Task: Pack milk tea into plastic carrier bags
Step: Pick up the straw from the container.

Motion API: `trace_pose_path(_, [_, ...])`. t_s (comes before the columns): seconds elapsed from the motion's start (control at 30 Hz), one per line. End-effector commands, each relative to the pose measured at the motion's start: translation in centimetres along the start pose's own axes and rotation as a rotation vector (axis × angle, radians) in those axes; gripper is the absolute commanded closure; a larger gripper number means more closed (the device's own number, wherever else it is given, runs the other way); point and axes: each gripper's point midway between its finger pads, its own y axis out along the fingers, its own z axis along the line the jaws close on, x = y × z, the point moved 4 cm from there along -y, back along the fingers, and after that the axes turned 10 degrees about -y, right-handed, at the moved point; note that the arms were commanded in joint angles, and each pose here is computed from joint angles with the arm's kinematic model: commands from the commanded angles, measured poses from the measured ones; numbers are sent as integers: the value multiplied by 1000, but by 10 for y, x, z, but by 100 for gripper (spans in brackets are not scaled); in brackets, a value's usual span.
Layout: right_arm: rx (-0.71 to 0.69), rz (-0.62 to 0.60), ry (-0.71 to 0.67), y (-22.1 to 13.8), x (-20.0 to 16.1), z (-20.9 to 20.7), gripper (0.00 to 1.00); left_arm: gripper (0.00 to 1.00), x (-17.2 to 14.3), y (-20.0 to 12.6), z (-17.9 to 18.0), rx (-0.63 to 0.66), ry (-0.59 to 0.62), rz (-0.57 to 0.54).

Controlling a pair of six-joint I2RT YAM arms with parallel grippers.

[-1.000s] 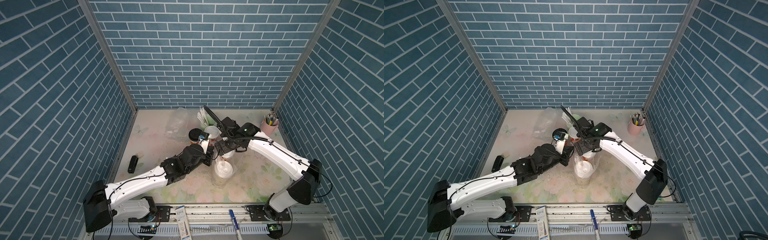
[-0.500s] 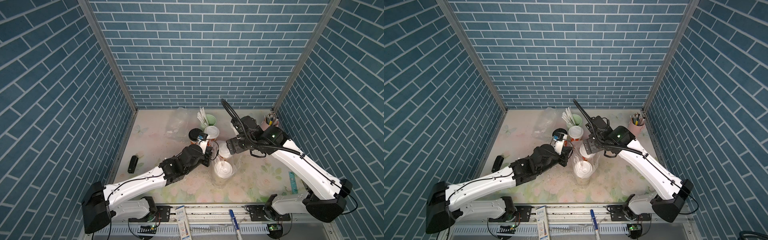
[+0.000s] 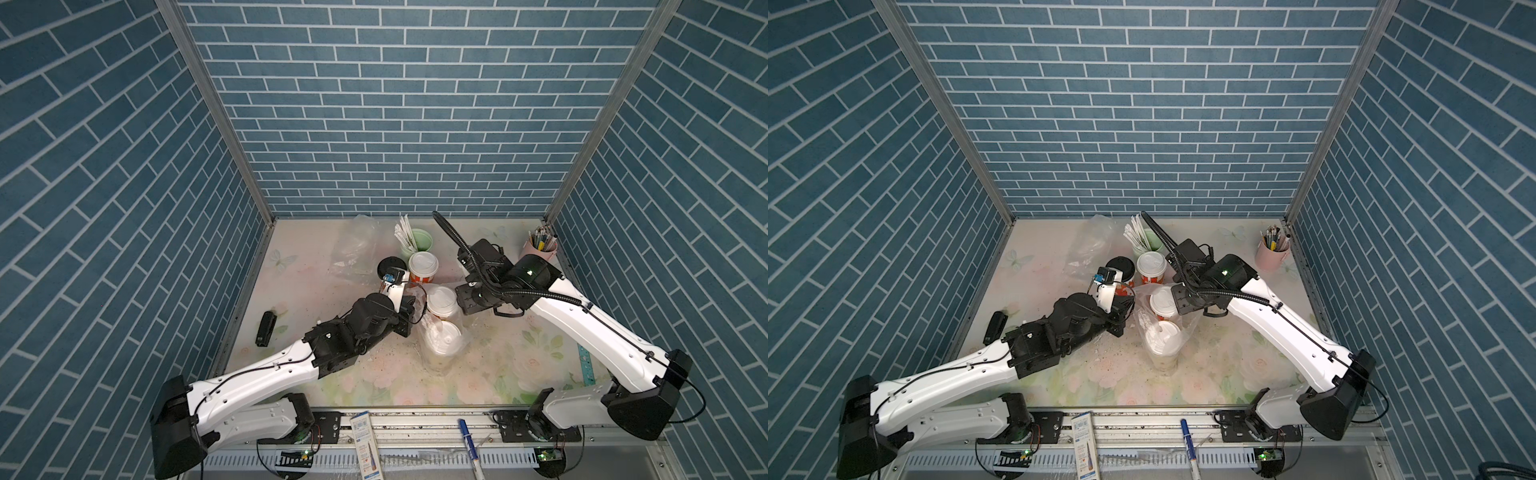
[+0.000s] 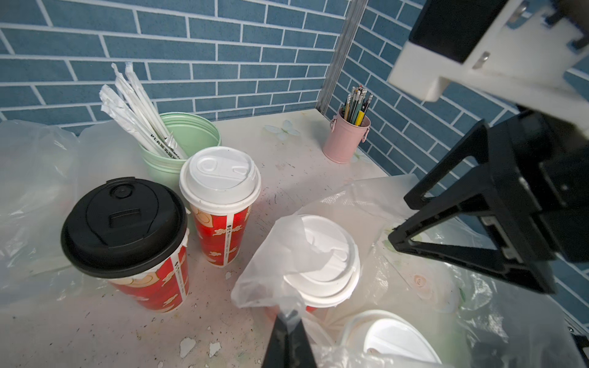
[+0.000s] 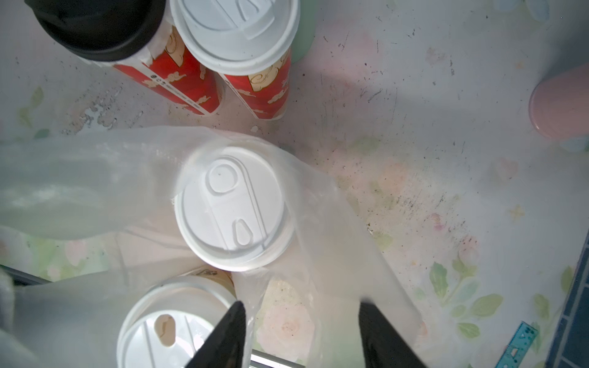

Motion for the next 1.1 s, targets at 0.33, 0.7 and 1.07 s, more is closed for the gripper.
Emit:
trace_pose_path(0.33, [-28, -97, -79, -18, 35, -1, 15, 100, -2, -11, 27, 149, 57, 5])
trace_pose_path(0.7, [19, -235, -208, -18, 117, 7, 25, 100, 3, -9, 41, 197, 63, 2])
trace_pose_path(1.07, [129, -162, -198, 41, 170, -5, 25, 100, 7, -6, 38, 173, 53, -9])
